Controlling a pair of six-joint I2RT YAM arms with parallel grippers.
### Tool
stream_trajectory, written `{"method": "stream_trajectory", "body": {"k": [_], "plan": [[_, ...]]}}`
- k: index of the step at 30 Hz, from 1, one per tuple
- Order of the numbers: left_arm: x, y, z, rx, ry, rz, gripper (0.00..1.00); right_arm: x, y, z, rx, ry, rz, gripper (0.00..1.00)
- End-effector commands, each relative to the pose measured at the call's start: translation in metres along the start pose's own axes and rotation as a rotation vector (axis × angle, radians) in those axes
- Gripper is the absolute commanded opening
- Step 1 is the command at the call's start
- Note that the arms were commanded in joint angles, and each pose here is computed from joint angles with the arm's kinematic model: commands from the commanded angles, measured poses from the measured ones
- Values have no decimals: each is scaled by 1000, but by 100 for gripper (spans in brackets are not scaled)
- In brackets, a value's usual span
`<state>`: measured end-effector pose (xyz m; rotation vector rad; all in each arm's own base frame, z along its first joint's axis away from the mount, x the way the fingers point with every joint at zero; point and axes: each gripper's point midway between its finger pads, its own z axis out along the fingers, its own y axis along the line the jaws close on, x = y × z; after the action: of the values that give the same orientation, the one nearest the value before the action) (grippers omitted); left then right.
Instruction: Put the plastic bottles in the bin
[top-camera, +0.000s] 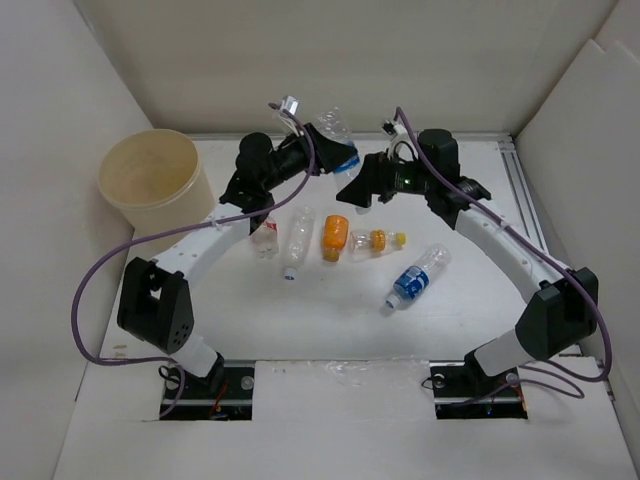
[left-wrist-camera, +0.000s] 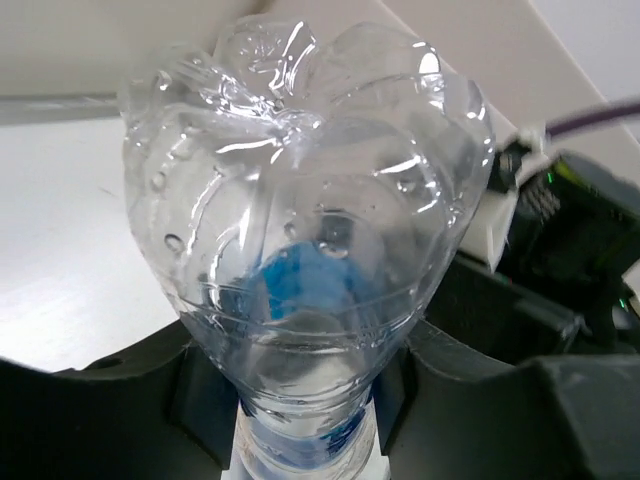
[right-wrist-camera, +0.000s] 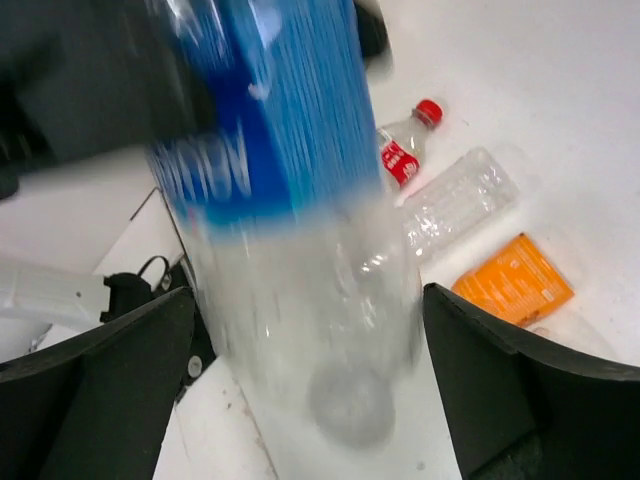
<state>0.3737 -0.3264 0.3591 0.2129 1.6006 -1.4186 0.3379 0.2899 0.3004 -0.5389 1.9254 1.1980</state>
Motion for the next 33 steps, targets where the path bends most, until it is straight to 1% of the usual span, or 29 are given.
{"method": "stream_trajectory", "body": {"k": [1,2,3,4,5,6,7,8,9,11,12,13,14,15,17,18,19,20,22,23,26,27,28,29,30,31,33], "plan": [[-77,-2,-26,-114,-196,104,0,-7,-2,-11,12,-41,-16,99],[-99,7,-34,-161,-243,111,0,-9,-7,-13,28,-49,-14,99],[-112,11,-41,-198,-271,125,0,-10,-15,-18,62,-63,-7,99],[-122,21,-48,-252,-294,116,0,-4,-21,-18,87,-52,10,99],[-127,35,-59,-341,-290,104,0,-3,-28,-23,119,-57,21,99],[-159,50,-79,-458,-381,134,0,-6,-32,-26,156,-73,21,99],[-171,61,-91,-537,-413,142,0,4,-39,-27,186,-47,26,99],[-185,67,-108,-614,-461,138,0,4,-40,-30,202,-49,17,99],[-206,87,-141,-772,-525,139,0,8,-44,-29,215,-44,23,99],[-224,102,-179,-922,-594,127,0,13,-44,-30,230,-34,16,99],[-225,114,-199,-1006,-598,110,0,18,-49,-30,246,-27,15,99],[-241,122,-233,-1096,-662,109,0,20,-45,-28,236,-20,11,99],[-238,137,-252,-1175,-659,79,0,23,-49,-27,246,-20,13,99],[-247,146,-282,-1251,-705,72,0,30,-50,-25,255,-8,17,99],[-248,150,-312,-1311,-751,45,0,29,-52,-25,263,-11,17,99],[-247,151,-326,-1334,-767,41,0,36,-59,-23,280,3,30,99],[-241,152,-340,-1358,-780,19,0,39,-62,-21,284,13,36,99],[-243,152,-362,-1402,-820,18,0,41,-59,-19,276,18,34,99],[-237,147,-380,-1441,-852,7,0,49,-68,-16,293,38,39,99],[-229,152,-392,-1499,-871,6,0,49,-68,-16,293,38,39,99],[-215,159,-409,-1586,-885,-10,1,55,-71,-14,307,44,40,99],[-211,160,-412,-1605,-877,-15,12,54,-74,-15,329,35,50,99],[-207,166,-414,-1629,-866,-32,51,54,-77,-15,342,31,49,99],[-206,168,-414,-1638,-855,-38,85,58,-78,-14,357,35,59,99],[-207,169,-413,-1649,-841,-45,100,57,-82,-15,382,27,57,99],[-208,170,-413,-1657,-832,-50,100,57,-83,-13,432,23,44,99],[-211,167,-413,-1662,-821,-45,100,64,-90,-14,522,70,14,99]]}}
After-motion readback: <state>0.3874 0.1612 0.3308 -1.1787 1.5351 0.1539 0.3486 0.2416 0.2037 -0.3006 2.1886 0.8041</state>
